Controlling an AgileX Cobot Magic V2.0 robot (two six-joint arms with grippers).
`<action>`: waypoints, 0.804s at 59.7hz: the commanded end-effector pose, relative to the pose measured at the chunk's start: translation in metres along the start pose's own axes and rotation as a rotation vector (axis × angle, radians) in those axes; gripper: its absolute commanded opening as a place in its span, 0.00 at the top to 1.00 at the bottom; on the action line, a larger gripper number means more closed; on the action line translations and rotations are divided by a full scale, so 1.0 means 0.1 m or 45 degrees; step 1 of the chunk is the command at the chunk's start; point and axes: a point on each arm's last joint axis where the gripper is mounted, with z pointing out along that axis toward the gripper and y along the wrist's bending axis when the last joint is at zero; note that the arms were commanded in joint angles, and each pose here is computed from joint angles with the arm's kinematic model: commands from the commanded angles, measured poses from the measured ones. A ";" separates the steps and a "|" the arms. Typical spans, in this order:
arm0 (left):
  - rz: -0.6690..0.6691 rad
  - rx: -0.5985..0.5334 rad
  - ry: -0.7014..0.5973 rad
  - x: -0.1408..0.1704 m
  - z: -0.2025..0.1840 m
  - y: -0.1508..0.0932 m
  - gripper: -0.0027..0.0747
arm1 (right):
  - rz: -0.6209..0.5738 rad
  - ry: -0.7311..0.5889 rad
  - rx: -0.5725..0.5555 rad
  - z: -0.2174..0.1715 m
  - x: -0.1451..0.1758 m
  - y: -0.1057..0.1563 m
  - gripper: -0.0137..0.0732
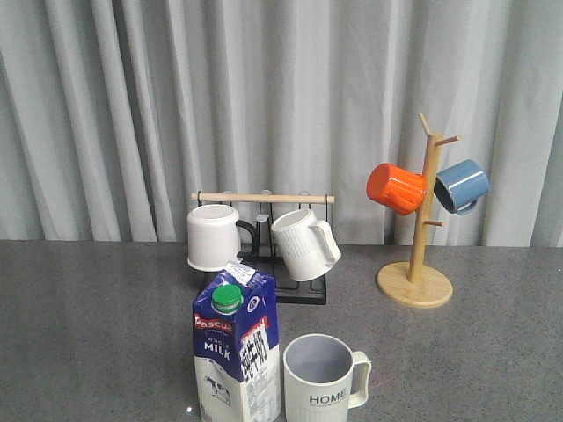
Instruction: Place milk next to cup
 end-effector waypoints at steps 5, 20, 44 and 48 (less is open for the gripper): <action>0.019 -0.057 -0.190 -0.14 -0.02 0.04 0.97 | 0.001 -0.121 0.022 -0.03 -0.15 -0.01 0.85; -0.022 -0.282 -0.763 0.11 0.33 0.29 0.97 | 0.001 -0.120 0.022 -0.03 -0.15 -0.01 0.85; -0.098 -0.558 -1.132 1.42 0.54 0.45 0.97 | 0.001 -0.121 0.022 -0.03 -0.15 -0.01 0.85; -0.038 -0.627 -1.176 1.45 0.49 0.44 0.97 | 0.001 -0.120 0.022 -0.03 -0.15 -0.01 0.85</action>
